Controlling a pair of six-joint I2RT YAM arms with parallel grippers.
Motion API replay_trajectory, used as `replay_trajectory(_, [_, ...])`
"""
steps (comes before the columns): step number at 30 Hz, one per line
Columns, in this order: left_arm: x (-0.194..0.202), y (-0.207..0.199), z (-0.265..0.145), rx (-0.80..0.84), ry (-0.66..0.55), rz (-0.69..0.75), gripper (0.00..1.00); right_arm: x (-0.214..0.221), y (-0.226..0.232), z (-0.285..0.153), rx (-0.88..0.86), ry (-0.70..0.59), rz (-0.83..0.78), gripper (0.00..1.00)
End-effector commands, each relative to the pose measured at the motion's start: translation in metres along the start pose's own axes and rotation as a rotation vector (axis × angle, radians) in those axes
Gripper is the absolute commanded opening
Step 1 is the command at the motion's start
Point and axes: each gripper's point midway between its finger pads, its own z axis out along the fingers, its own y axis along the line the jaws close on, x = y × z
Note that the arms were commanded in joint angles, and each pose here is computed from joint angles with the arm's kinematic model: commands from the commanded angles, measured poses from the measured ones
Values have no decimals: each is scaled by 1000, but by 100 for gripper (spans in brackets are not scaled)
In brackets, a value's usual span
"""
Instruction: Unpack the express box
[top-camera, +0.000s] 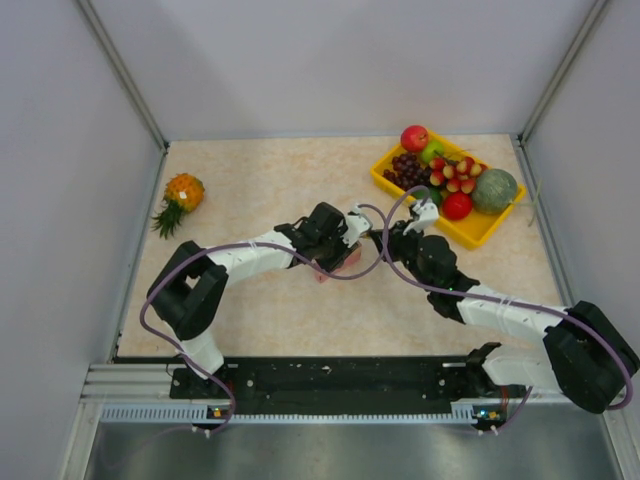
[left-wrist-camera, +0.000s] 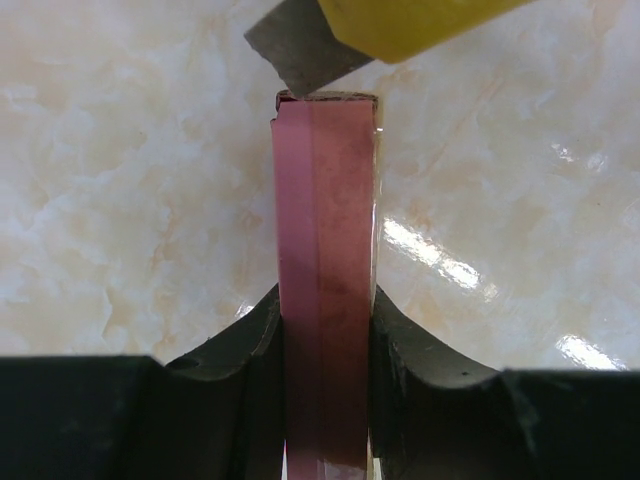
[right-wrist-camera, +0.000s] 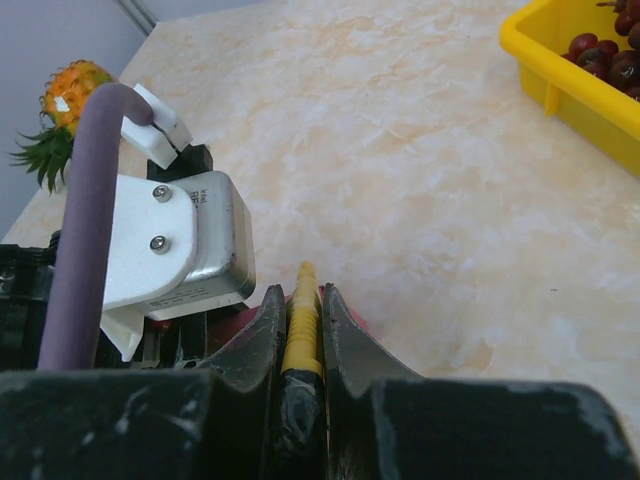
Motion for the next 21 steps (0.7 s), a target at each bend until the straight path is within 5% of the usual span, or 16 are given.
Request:
replay_trajectory(1, [31,0,-5,-13,98,27,32,-18,-1,1,-12,-77,-27,0])
replay_trajectory(21, [33,-2,-4,-3,97,31,28,-1,-1,7,-53,-12,-22,0])
